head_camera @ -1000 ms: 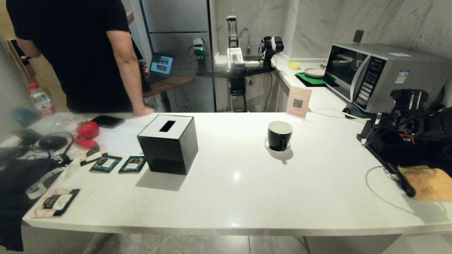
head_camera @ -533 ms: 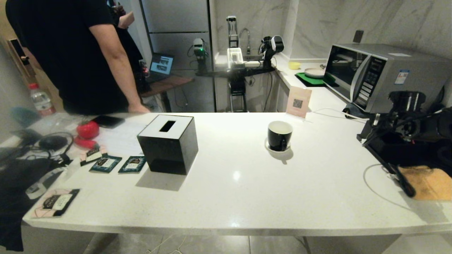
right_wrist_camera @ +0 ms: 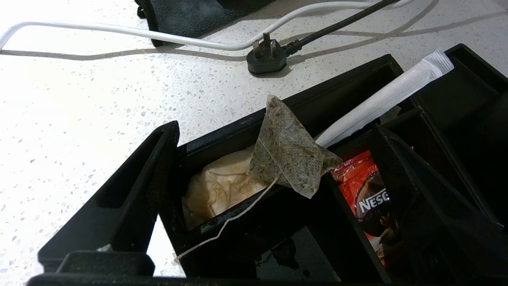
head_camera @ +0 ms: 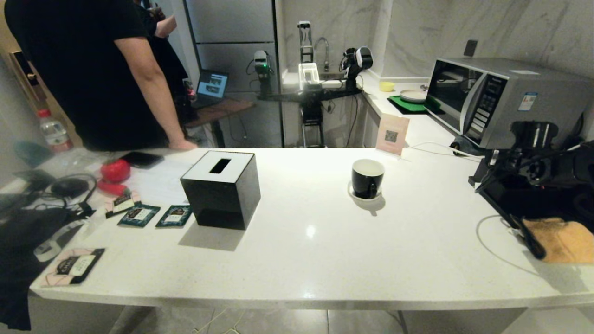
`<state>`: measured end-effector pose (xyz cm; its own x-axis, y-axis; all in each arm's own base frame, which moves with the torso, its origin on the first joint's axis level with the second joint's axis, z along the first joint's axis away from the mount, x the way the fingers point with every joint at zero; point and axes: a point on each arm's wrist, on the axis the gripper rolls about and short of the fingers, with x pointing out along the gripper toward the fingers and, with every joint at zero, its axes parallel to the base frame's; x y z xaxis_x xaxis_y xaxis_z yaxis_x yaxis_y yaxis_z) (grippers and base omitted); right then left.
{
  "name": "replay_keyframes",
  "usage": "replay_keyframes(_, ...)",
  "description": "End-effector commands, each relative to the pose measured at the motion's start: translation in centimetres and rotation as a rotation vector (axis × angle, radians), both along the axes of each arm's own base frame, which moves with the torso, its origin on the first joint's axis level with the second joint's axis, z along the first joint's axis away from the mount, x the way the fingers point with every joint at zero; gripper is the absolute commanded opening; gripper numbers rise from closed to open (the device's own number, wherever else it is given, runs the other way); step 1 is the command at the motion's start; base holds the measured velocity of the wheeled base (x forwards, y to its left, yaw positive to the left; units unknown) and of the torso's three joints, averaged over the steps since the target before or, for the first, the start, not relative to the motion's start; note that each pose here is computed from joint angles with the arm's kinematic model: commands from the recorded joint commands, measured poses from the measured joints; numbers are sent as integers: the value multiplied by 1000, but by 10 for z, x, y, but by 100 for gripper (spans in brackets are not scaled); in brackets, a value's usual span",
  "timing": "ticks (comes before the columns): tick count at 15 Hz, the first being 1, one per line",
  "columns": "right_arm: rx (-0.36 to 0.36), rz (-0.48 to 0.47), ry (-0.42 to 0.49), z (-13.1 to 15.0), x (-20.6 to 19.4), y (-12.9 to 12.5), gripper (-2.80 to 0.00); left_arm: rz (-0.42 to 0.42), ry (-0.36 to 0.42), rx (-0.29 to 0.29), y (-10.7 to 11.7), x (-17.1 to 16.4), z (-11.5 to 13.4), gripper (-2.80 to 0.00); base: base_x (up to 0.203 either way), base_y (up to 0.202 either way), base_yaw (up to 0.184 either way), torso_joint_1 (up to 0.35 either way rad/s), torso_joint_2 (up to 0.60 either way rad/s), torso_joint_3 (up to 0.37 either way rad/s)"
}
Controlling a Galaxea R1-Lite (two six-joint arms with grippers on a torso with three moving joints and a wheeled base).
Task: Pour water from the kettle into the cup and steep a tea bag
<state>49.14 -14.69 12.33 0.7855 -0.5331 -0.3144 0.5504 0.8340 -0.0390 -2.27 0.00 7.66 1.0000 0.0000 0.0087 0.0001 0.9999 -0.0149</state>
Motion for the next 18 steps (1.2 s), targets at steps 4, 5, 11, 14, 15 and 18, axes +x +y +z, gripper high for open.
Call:
replay_keyframes(4,3,-1,16,-7,1,0,0,0,0,0,0,0,0,-280,0,0,0,0,0,0)
replay_keyframes(5,3,-1,14,-6,1,0,0,0,0,0,0,0,0,-280,0,0,0,0,0,0)
replay_keyframes(11,3,-1,16,-6,0,0,0,0,0,0,0,0,0,-280,0,0,0,0,0,0)
replay_keyframes(14,4,-1,19,-6,0,0,0,0,0,0,0,0,0,-280,0,0,0,0,0,0)
replay_keyframes(15,4,-1,19,-6,0,0,0,0,0,0,0,0,0,-280,0,0,0,0,0,0)
replay_keyframes(18,4,-1,20,-5,-1,0,0,0,0,0,0,0,0,-280,0,0,0,0,0,0)
